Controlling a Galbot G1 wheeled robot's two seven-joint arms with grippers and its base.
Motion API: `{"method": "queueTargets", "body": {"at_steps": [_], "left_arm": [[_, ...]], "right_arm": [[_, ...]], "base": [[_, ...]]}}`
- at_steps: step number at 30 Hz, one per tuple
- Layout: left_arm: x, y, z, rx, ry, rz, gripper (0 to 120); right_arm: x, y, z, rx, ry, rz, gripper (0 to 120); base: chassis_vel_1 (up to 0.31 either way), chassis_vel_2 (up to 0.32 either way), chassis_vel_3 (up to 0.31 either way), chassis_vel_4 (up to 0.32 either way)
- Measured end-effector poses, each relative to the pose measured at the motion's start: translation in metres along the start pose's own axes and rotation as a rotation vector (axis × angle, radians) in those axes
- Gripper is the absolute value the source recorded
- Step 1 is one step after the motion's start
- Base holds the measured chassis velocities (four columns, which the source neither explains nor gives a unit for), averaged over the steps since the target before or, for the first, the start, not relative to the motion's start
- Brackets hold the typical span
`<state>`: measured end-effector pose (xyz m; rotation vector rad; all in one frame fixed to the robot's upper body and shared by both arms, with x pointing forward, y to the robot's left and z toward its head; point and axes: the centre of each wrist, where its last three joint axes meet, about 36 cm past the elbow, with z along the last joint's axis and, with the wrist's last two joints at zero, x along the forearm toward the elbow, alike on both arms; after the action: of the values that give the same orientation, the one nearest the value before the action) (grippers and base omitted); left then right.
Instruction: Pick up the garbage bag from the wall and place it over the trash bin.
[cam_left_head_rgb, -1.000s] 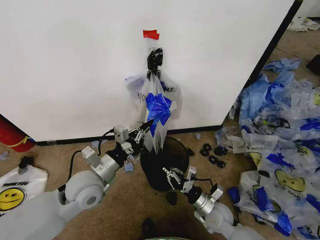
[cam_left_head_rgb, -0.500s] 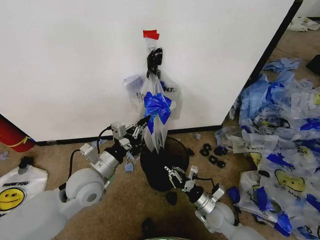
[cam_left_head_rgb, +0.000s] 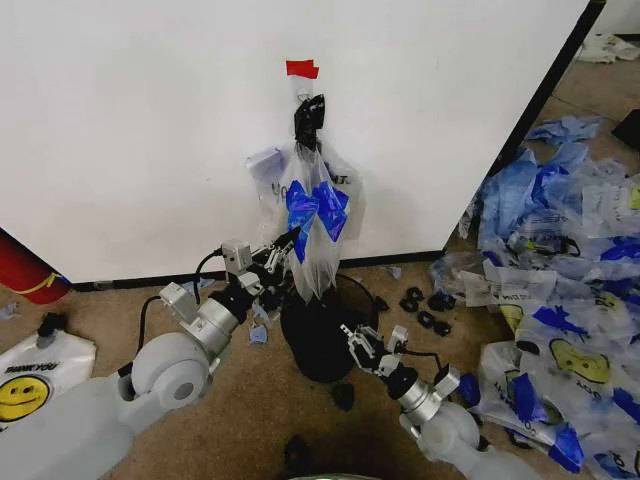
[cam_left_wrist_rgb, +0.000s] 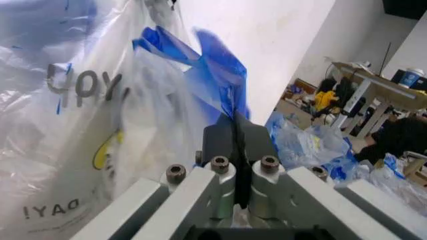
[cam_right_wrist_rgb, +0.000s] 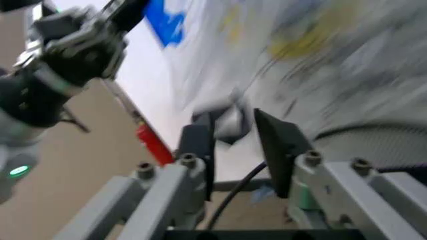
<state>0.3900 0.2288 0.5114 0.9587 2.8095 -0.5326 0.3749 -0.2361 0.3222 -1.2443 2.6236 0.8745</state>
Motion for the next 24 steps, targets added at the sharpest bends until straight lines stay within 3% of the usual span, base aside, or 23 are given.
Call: {"method": "queueTargets", "body": {"at_steps": [8,12,19,24], "left_arm": [[-0.002,-0.002,0.001,0.007,-0.003,0.006,0],[-0.002,0.000,0.001,0.004,-0.001,0.001,0],[-0.002,0.005,0.000,-0.009,0.000,-0.012,0],[0.000,0.006,-0.001,-0.016,0.002,-0.020,0]], "right_arm": [[-0.002,-0.033,-0.067,0.214,-0.019,0.035,55],[-0.022,-0.051,-0.111,0.303,-0.041,0.004,72],[-0.069,-0.076,-0.156,0.372,-0.020,-0.111,97],[-0.107,-0.081,-0.159,0.371,-0.007,-0.172,100]], "base": [[0.000,0.000,0.000,0.000],[0.000,0.000,0.000,0.000],[0.000,0.000,0.000,0.000],[0.000,0.000,0.000,0.000]]}}
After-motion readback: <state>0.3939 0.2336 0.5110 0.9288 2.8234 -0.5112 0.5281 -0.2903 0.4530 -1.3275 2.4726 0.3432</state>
